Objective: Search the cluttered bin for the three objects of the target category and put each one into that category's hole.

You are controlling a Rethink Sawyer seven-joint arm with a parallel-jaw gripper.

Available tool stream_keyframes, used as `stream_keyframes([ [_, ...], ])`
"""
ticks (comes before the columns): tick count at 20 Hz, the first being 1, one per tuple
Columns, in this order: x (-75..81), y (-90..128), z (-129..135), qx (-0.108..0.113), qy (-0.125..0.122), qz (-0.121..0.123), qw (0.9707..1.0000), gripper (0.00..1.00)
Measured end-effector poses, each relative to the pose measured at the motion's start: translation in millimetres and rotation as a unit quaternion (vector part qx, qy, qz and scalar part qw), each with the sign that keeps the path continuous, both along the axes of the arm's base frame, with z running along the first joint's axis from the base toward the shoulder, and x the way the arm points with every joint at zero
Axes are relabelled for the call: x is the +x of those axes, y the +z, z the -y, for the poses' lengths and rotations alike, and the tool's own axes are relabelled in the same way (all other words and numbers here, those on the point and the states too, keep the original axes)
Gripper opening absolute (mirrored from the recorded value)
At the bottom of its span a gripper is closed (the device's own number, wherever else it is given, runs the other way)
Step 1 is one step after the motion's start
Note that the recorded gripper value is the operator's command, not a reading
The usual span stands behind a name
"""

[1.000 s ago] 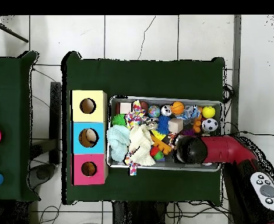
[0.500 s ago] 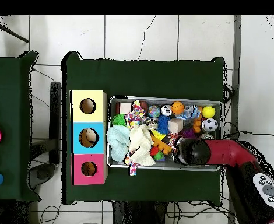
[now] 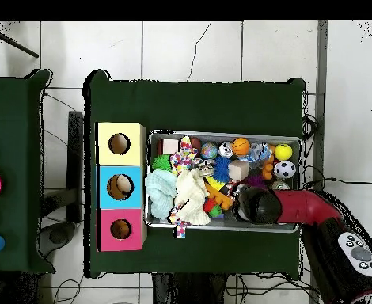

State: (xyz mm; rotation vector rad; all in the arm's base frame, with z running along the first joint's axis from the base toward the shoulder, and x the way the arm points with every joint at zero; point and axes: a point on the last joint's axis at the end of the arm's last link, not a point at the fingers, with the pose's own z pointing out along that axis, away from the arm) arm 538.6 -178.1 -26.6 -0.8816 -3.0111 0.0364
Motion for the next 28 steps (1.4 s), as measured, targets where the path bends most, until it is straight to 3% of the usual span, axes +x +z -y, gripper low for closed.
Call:
stream_keyframes([
  [5, 1.3, -1, -3, -0.003, 0.008, 0.005, 1.0, 1.0],
  [9, 4.0, -5, -11, -0.015, 0.035, 0.026, 0.9989, 1.0],
  [13, 4.7, -8, -13, -0.037, 0.066, 0.056, 0.9956, 1.0],
  [15, 4.6, -9, -14, -0.056, 0.089, 0.076, 0.9916, 1.0],
  [16, 6.3, -8, -17, -0.074, 0.111, 0.099, 0.9862, 1.0],
  [18, 8.2, -6, -19, -0.084, 0.122, 0.113, 0.9825, 1.0],
  [22, 16.3, -4, -24, -0.108, 0.149, 0.165, 0.9691, 1.0],
  [24, 15.5, -4, -26, -0.113, 0.151, 0.18, 0.9654, 1.0],
  [26, 15.3, -4, -25, -0.113, 0.149, 0.184, 0.9649, 1.0],
  [28, 14.8, -7, -23, -0.108, 0.141, 0.185, 0.9665, 1.0],
])
